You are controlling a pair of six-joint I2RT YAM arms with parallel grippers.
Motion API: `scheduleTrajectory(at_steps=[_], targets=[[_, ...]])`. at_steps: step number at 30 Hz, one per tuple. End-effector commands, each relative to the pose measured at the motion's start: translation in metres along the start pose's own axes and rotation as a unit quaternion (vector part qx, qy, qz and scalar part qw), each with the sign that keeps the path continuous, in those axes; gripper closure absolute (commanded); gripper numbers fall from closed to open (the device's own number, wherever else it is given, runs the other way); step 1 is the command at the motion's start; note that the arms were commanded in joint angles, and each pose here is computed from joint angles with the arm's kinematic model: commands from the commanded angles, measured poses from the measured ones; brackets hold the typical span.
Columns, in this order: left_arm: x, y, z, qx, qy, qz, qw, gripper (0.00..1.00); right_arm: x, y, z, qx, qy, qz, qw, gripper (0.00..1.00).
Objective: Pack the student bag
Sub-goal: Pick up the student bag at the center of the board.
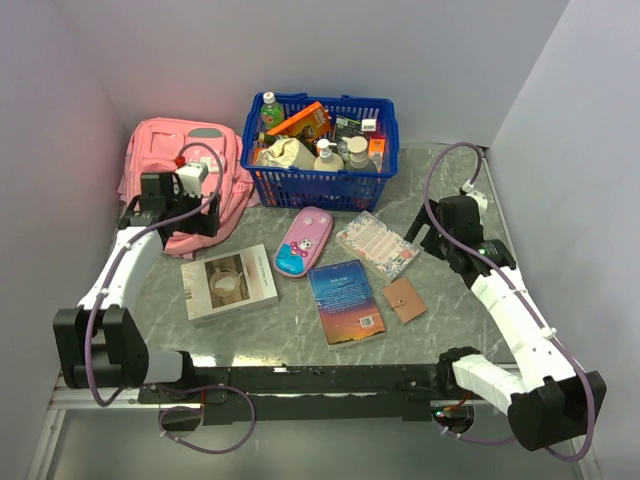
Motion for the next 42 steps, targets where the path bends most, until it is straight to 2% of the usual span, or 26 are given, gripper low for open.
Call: scheduleTrajectory(at_steps=[1, 3, 15, 19, 22, 23, 25, 26, 27, 28, 31, 36, 38, 42], targets=[[0.016, -0.02, -0.006, 0.01, -0.051, 0.036, 0.998, 0.04, 0.003, 0.004, 0.009, -0.016, 0.002, 0.002, 1.0, 0.0], [0.019, -0.029, -0.011, 0.026, -0.056, 0.037, 0.997, 0.04, 0.001, 0.003, 0.007, -0.014, 0.002, -0.002, 1.0, 0.0], [0.044, -0.065, -0.008, 0.027, -0.057, 0.094, 0.994, 0.01, 0.002, 0.014, 0.006, -0.056, 0.004, 0.04, 0.998, 0.02], [0.056, -0.077, -0.011, 0.025, -0.056, 0.126, 0.99, 0.06, 0.002, 0.016, 0.005, -0.063, 0.006, 0.047, 0.997, 0.03], [0.063, -0.084, -0.014, 0.025, -0.058, 0.142, 0.988, 0.17, 0.003, 0.017, 0.004, -0.068, 0.008, 0.056, 0.996, 0.03], [0.065, -0.088, -0.018, 0.029, -0.06, 0.145, 0.987, 0.27, 0.004, 0.018, 0.002, -0.067, 0.009, 0.061, 0.996, 0.04], [0.067, -0.093, -0.021, 0.036, -0.065, 0.148, 0.986, 0.39, 0.004, 0.019, 0.003, -0.069, 0.008, 0.064, 0.996, 0.04], [0.068, -0.097, -0.025, 0.045, -0.067, 0.147, 0.986, 0.54, 0.005, 0.021, 0.003, -0.07, 0.008, 0.067, 0.995, 0.04], [0.069, -0.098, -0.027, 0.051, -0.07, 0.146, 0.985, 0.6, 0.005, 0.021, 0.004, -0.072, 0.008, 0.067, 0.995, 0.04], [0.069, -0.101, -0.03, 0.057, -0.074, 0.144, 0.985, 0.72, 0.005, 0.022, 0.005, -0.074, 0.008, 0.07, 0.995, 0.05], [0.07, -0.101, -0.035, 0.067, -0.069, 0.146, 0.985, 0.85, 0.006, 0.025, 0.004, -0.076, 0.01, 0.076, 0.994, 0.05], [0.06, -0.086, -0.008, 0.04, -0.053, 0.132, 0.989, 0.96, 0.008, 0.029, 0.005, -0.078, 0.01, 0.088, 0.993, 0.06], [0.05, -0.07, 0.017, 0.019, -0.038, 0.113, 0.993, 0.99, 0.009, 0.031, 0.006, -0.08, 0.009, 0.093, 0.992, 0.07], [0.034, -0.037, 0.064, -0.039, -0.024, 0.086, 0.995, 0.99, 0.012, 0.035, 0.008, -0.084, 0.009, 0.104, 0.991, 0.08]])
Point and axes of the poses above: each gripper's point midway between its finger pads, its own y axis back along the fingers, its own x axis along the line the jaws close on, z = x × y, the point moved 3 cm from there along y, back along the fingers, and after that the axes turned 7 degrees about y, right-handed, at the moved point
